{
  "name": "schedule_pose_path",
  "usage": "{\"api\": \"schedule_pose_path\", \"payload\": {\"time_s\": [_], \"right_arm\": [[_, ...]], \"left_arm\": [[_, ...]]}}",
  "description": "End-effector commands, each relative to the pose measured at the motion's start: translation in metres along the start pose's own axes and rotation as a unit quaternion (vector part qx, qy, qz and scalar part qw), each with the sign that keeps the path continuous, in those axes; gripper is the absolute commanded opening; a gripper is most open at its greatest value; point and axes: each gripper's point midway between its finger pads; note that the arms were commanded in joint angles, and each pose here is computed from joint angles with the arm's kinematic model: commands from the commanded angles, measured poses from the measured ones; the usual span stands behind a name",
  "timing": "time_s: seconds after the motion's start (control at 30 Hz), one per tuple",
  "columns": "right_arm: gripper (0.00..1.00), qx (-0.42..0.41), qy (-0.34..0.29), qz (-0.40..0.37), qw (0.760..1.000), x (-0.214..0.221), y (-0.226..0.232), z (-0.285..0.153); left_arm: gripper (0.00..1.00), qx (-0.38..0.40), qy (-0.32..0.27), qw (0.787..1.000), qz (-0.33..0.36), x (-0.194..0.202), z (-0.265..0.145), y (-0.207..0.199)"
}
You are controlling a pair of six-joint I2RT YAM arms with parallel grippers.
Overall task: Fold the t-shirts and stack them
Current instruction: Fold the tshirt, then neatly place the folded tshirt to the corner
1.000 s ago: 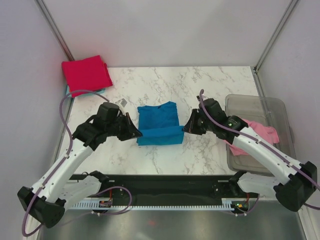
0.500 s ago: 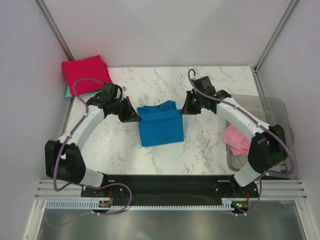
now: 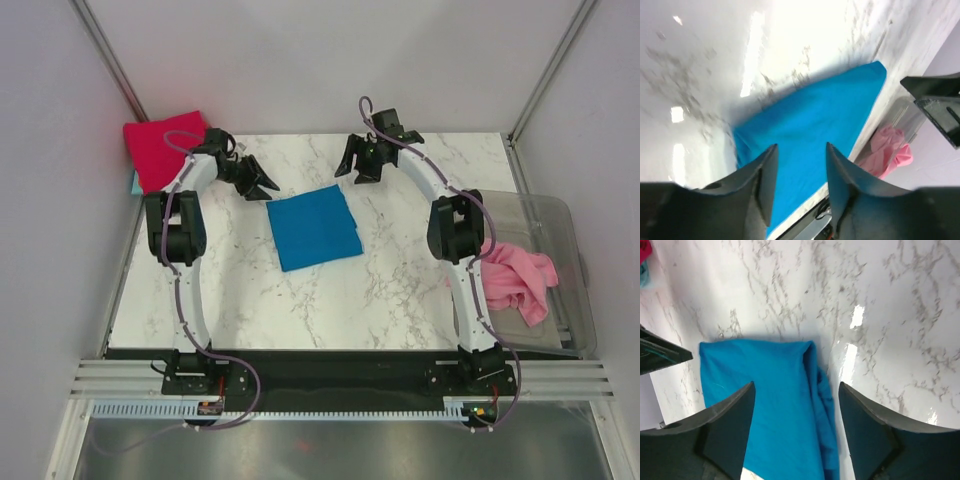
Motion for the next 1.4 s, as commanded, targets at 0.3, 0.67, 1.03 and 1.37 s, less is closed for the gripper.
{"api": "schedule_pose_path", "payload": {"time_s": [0.3, 0.67, 1.03, 1.37], "right_arm": [[0.79, 0.010, -0.047, -0.017, 0.999, 0.003, -0.007, -0.073], [0.80, 0.007, -0.020, 0.014, 1.000, 0.135, -0.042, -0.121], [0.80, -0.027, -0.040, 0.032, 0.998, 0.205, -0.053, -0.135], [0.79, -0.071, -0.110, -0.007, 0.991, 0.278, -0.036, -0.124]], "left_arm": [[1.00, -0.071, -0.097, 0.982, 0.147, -0.005, -0.054, -0.013], [0.82, -0.078, -0.050, 0.992, 0.081, 0.061, -0.001, 0.050], [0.59, -0.056, -0.028, 0.996, 0.058, 0.071, 0.055, 0.054], [0.02, -0.084, -0.094, 0.983, 0.132, 0.009, 0.024, 0.022]]}}
Point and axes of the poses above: each gripper's point midway between its finger pads, its own z axis out along the fingers, its own y axis along the line the jaws close on, x = y × z
